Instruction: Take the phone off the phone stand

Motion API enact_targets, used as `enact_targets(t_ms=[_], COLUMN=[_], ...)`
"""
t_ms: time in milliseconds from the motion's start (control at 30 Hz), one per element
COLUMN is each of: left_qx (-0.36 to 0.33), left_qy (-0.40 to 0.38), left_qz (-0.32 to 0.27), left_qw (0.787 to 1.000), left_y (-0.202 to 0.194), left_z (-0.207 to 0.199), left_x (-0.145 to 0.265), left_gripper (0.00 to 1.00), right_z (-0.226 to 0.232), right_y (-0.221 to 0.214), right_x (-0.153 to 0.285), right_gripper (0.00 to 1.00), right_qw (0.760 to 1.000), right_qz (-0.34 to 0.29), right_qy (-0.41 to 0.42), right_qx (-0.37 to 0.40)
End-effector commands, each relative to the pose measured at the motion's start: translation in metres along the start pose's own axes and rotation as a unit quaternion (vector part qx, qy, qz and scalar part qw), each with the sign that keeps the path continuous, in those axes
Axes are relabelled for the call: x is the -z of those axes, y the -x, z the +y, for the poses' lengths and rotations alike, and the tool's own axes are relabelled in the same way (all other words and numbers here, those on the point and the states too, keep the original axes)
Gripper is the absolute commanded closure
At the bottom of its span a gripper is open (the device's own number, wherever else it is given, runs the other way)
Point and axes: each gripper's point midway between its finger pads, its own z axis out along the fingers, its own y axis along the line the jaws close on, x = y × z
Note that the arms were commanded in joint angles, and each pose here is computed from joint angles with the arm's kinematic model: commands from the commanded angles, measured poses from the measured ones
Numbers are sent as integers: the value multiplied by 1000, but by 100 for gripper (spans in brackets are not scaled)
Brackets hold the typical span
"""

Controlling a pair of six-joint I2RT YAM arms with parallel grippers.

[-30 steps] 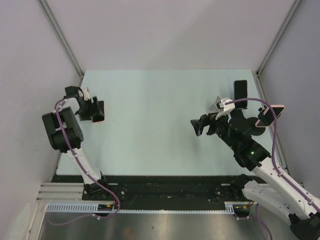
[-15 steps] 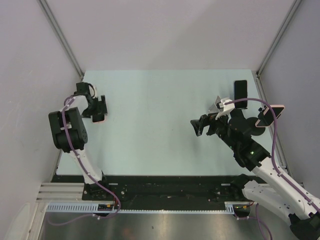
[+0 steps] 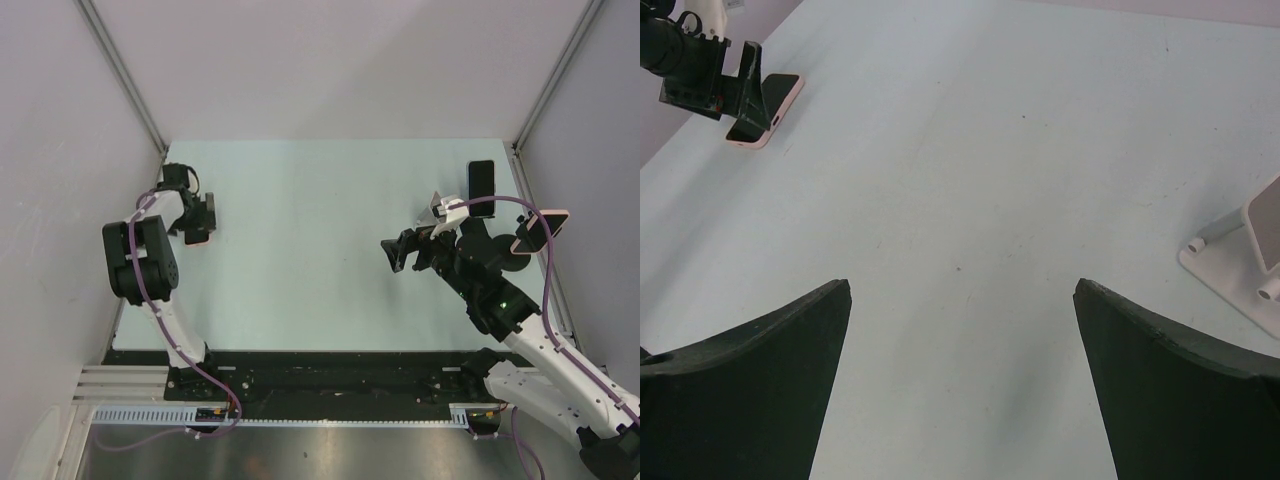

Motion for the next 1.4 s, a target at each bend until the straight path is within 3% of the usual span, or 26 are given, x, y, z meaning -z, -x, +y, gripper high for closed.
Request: enact_targets(t_ms=[0, 367, 700, 933, 1033, 1200, 1367], left_qx=[-25, -25, -15, -3, -19, -76, -132], left_qy=[32, 67, 30, -62, -104, -183, -258], left_qz=[11, 11, -10, -111, -162, -239, -281], left_qw=[999, 997, 999, 992, 981, 950, 915], left_y=[-6, -7, 2, 41, 54, 55, 25], left_z=[7, 20, 7, -31, -57, -117, -167], left_x=[-3, 1, 13, 84, 127, 206, 264], left_gripper=[0, 0, 0, 0, 0, 0, 0], right_z=[0, 0, -1, -22, -42, -80, -116], right_y=[8, 9, 11, 22, 13, 4, -20], right_x=[-2, -1, -1, -2, -8, -25, -45], right_gripper=[1, 1, 1, 1, 2, 2, 3], right_qw=[1000, 1000, 1000, 998, 993, 978, 960], right_qz=[-17, -19, -24, -29, 4, 53, 85], right_qy=[1, 0, -1, -57, -110, -183, -220], right_qx=[1, 1, 4, -10, -34, -80, -148])
